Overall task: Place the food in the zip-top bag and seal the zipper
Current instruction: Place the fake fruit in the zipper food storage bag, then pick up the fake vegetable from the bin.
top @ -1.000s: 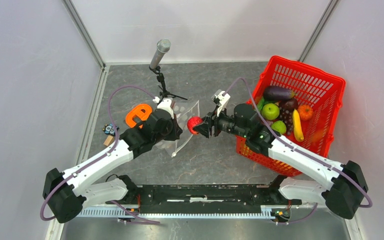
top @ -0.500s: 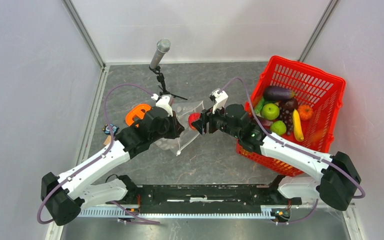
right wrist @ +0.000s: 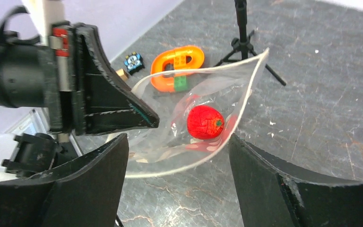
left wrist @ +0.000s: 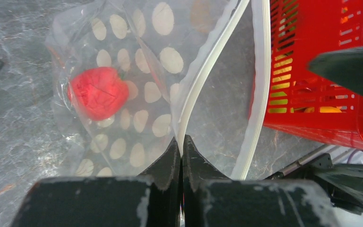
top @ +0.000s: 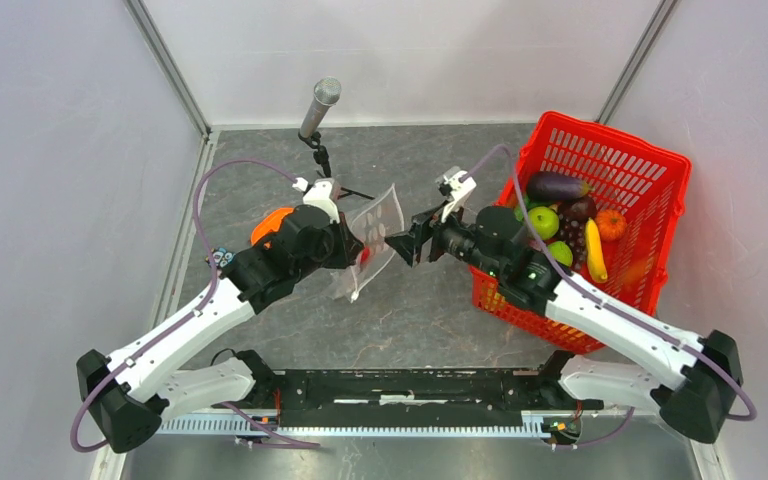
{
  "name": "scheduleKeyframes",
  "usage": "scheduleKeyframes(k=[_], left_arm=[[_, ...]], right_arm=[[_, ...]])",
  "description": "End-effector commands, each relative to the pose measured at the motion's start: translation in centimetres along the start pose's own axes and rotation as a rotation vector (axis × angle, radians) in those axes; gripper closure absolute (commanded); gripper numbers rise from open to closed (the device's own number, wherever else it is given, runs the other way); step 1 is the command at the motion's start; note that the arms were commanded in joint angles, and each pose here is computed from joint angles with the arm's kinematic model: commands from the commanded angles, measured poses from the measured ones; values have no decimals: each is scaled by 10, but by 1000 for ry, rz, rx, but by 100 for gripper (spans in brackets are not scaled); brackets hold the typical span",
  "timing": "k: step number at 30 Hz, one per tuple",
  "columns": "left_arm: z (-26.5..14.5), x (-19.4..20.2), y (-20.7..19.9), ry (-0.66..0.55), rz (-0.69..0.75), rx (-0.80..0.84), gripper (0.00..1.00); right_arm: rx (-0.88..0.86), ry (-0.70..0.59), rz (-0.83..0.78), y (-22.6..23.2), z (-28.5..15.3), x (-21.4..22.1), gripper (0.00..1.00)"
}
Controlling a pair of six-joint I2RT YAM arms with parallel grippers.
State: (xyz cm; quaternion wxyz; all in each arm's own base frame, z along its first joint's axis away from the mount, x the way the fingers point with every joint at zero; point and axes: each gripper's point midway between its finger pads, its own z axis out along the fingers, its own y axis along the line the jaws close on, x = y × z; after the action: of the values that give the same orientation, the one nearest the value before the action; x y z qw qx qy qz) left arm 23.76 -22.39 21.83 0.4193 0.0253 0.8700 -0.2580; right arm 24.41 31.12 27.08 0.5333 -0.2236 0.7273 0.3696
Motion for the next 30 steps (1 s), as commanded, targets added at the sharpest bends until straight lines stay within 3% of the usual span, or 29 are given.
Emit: scheduleKeyframes(k=[1,10,18,23,27,30], left_arm=[[-12,-30,6,-88,-32,-57,98],[-14,-36,3,-113,-48,-37,98],[-10,-24,3,-86,-51,-10,98],[-10,-22,3,-85,-46,-6,98],[-11,-22,4,-92,-47,-5,98],[-10,-20,4,-93,-50,-1,98]], right_arm=[[-30,-93,-23,12,-22,-32,20],[234,-47,-32,-34,-37,-25,22],[617,-242,-103,-94,-96,-82,16],[816,-324,-102,-135,-139,-107,20],[988,-266,-56,-180,-167,-95,21],[1062,-146,-36,-214,-169,-57,13]])
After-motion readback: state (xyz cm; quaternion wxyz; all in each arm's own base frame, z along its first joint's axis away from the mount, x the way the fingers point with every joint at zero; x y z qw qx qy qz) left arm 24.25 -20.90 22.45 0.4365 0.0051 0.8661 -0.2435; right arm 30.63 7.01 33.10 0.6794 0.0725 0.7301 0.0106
